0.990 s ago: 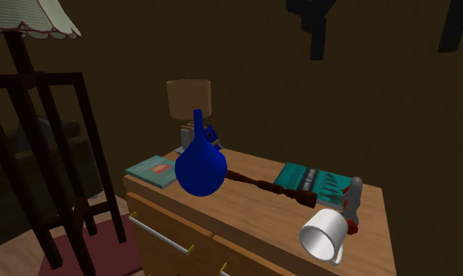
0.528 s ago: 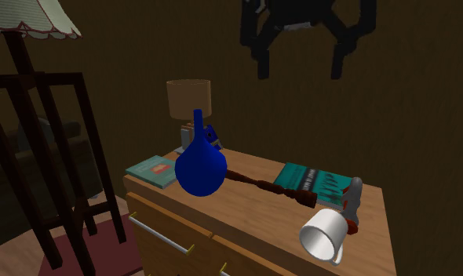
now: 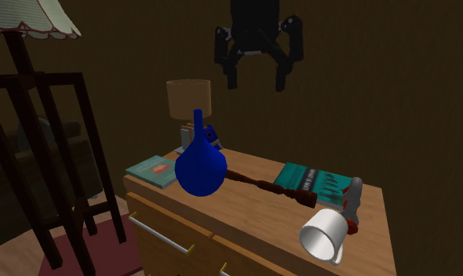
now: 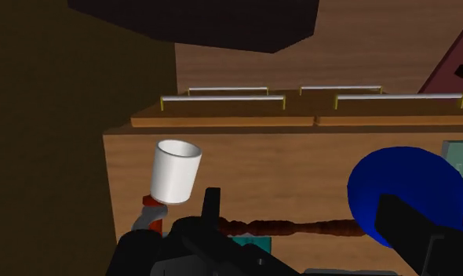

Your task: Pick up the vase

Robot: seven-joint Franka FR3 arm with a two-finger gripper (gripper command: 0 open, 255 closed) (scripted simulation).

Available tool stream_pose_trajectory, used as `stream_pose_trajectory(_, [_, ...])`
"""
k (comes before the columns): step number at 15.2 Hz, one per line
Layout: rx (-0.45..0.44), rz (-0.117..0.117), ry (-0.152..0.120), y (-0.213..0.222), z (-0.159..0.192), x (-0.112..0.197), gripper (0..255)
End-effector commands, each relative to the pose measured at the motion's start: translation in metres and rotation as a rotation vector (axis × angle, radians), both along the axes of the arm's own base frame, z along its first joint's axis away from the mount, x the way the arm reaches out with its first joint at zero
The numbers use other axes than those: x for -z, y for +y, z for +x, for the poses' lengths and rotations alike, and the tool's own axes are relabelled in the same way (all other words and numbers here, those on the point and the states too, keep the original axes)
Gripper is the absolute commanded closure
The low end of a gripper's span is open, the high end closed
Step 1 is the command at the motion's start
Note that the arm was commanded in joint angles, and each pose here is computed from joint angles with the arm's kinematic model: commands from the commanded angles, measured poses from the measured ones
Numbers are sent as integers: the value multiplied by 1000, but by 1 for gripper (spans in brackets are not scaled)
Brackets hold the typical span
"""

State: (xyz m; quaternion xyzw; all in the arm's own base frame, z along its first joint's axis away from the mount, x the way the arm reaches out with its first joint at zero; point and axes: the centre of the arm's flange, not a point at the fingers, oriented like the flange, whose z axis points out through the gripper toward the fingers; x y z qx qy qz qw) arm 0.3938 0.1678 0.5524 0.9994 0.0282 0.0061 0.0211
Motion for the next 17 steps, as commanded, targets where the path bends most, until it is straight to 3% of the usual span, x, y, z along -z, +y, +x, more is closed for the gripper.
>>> stream_pose_trajectory(1, [-4, 5, 2, 25, 12, 7, 0])
stream_pose_trajectory(17, [-45, 34, 19, 208, 94, 63, 0])
